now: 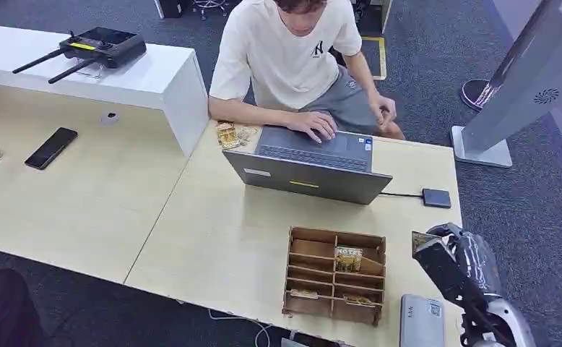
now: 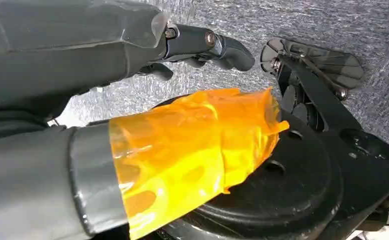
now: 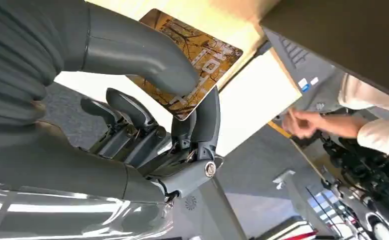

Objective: Pass the card to the sensor for recognition and then transmit it.

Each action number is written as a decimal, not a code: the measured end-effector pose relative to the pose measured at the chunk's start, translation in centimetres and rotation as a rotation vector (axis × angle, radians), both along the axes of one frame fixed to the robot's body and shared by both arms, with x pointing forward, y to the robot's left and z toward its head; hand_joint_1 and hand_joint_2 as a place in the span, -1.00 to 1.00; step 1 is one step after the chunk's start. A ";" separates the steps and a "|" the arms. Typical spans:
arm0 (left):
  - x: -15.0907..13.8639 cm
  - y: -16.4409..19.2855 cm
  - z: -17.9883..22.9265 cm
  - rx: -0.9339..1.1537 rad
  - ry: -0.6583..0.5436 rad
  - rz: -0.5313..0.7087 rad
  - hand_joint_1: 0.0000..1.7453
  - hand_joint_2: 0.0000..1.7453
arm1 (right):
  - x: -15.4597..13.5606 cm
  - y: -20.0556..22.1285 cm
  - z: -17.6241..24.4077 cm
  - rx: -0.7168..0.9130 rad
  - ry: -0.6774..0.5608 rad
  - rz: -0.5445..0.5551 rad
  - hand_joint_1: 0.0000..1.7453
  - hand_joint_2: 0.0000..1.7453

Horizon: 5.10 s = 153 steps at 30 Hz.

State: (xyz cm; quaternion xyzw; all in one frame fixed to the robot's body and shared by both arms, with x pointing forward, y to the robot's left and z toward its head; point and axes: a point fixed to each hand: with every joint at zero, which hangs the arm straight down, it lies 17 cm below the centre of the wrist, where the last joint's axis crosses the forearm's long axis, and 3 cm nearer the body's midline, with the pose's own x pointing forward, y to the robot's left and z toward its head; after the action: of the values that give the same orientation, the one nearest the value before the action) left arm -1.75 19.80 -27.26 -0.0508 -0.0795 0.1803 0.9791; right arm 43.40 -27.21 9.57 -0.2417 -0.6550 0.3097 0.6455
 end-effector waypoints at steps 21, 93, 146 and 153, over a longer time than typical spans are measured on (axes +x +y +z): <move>0.3 0.2 -0.2 0.004 0.038 0.074 -1.00 -1.00 | -0.6 -4.3 -3.4 0.021 0.165 -0.059 1.00 1.00; 0.5 0.3 -0.4 -0.035 0.111 0.214 -1.00 -1.00 | -6.1 -6.5 -8.9 0.198 0.565 0.002 1.00 1.00; 0.3 0.6 -0.5 -0.026 0.123 0.205 -1.00 -1.00 | -7.8 -6.7 -10.8 0.190 0.625 -0.035 1.00 1.00; 0.3 0.6 -0.5 -0.026 0.123 0.205 -1.00 -1.00 | -7.7 -6.5 -10.9 0.193 0.622 -0.038 1.00 1.00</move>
State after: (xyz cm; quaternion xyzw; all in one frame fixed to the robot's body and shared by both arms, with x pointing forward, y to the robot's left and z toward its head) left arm -1.40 20.43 -27.71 -0.0437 -0.0217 0.2832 0.9578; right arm 35.66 -33.74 -1.29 -0.0855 -0.4478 0.2931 0.8404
